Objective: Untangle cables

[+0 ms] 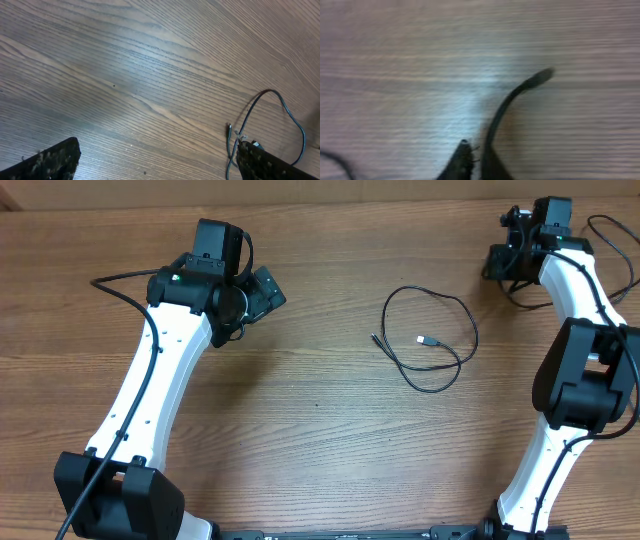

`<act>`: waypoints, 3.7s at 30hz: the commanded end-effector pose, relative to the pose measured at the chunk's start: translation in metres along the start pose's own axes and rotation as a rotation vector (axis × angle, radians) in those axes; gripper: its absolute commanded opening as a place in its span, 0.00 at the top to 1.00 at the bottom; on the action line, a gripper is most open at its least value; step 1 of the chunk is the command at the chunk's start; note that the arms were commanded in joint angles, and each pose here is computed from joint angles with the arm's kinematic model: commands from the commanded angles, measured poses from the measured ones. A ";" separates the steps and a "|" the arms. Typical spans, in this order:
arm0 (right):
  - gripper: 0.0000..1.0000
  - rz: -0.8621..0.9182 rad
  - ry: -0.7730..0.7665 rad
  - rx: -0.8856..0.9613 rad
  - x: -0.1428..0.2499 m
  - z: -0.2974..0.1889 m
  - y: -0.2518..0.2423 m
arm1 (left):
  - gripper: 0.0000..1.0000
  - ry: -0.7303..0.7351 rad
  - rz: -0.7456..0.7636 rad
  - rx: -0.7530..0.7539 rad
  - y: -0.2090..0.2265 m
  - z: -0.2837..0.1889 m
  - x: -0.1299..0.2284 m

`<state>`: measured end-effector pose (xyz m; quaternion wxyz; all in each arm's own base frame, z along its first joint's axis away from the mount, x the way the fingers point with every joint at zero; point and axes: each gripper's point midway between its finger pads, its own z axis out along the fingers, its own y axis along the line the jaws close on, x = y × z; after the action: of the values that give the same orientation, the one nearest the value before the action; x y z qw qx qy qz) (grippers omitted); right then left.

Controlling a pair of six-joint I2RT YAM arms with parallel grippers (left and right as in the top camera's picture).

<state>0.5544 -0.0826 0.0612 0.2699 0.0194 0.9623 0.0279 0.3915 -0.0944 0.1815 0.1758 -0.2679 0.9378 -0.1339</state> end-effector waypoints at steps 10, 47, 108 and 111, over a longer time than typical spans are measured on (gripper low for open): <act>0.89 0.165 -0.313 0.169 -0.106 -0.091 -0.077 | 0.00 0.009 0.012 -0.016 0.004 0.006 0.001; 0.50 0.416 -0.460 0.384 -0.098 -0.113 -0.208 | 0.00 0.009 0.012 -0.016 0.004 0.006 0.001; 0.96 -0.006 0.347 -0.027 0.135 0.029 0.072 | 0.00 0.009 0.012 -0.016 0.004 0.006 0.001; 0.96 0.037 0.200 -0.018 0.100 0.039 0.071 | 0.00 0.009 0.012 -0.016 0.004 0.006 0.001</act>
<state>0.4914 -0.0052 0.0033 0.1806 -0.0121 0.9828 0.0380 0.3915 -0.0944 0.1815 0.1758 -0.2679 0.9378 -0.1339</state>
